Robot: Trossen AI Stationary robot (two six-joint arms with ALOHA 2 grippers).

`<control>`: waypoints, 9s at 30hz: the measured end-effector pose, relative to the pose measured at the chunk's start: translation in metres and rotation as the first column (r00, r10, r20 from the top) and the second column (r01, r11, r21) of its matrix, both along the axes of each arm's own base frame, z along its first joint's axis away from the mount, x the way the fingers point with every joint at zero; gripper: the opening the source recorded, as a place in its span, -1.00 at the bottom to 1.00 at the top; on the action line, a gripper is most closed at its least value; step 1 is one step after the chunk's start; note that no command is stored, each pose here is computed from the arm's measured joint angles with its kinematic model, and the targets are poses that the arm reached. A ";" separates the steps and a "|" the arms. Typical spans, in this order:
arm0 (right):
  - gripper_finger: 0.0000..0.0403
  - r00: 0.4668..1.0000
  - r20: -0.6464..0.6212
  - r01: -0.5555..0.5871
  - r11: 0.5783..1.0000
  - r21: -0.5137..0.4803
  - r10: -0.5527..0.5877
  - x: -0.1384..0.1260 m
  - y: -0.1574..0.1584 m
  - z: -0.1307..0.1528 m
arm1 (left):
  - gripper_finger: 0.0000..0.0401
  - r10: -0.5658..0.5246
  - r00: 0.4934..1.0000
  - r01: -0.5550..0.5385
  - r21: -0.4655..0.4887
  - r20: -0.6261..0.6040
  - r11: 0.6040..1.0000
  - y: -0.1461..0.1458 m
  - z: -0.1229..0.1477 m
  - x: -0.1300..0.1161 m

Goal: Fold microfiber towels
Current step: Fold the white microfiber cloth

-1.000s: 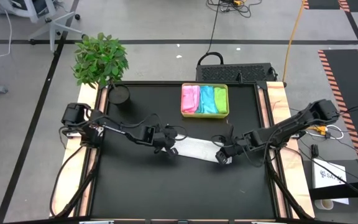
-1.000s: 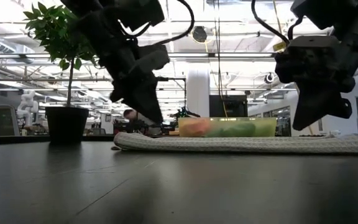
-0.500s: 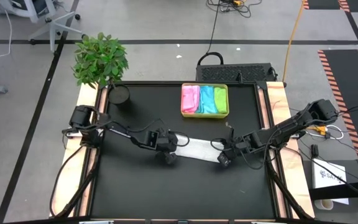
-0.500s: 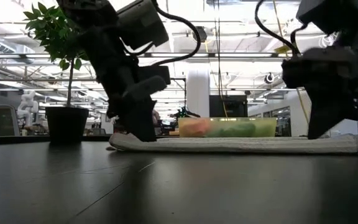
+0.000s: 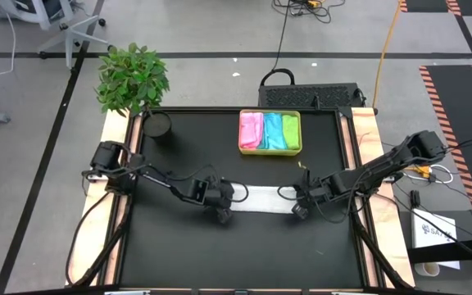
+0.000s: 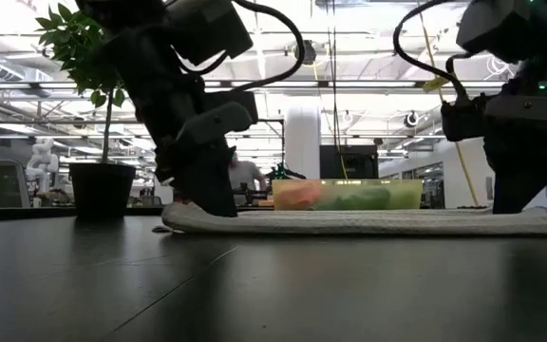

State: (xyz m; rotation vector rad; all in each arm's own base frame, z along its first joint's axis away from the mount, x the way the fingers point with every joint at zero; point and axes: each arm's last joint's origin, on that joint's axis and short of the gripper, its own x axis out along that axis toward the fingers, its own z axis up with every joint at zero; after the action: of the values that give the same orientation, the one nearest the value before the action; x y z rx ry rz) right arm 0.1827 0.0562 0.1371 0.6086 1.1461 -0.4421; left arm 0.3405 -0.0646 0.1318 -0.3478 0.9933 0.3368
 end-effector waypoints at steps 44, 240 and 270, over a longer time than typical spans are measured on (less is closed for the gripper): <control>-1.00 0.981 0.193 0.000 1.000 -0.022 0.004 0.020 0.007 0.001 | -0.80 0.079 0.992 -0.063 0.161 -0.097 0.985 -0.013 -0.003 -0.005; -0.19 0.893 0.369 -0.003 0.819 0.573 -0.256 0.015 -0.026 0.031 | -0.80 0.112 0.988 -0.089 0.194 -0.107 0.977 0.005 0.007 -0.005; -0.24 0.910 0.297 0.062 0.803 0.593 -0.289 0.013 -0.026 0.029 | -0.80 0.099 0.993 -0.086 0.186 -0.064 0.979 0.004 0.009 0.000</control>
State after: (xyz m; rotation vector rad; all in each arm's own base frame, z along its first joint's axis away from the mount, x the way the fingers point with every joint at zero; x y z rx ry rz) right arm 0.1958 0.0306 0.1664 1.2879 0.8401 -0.1127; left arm 0.3402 -0.0607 0.1409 -0.2163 1.0110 0.5247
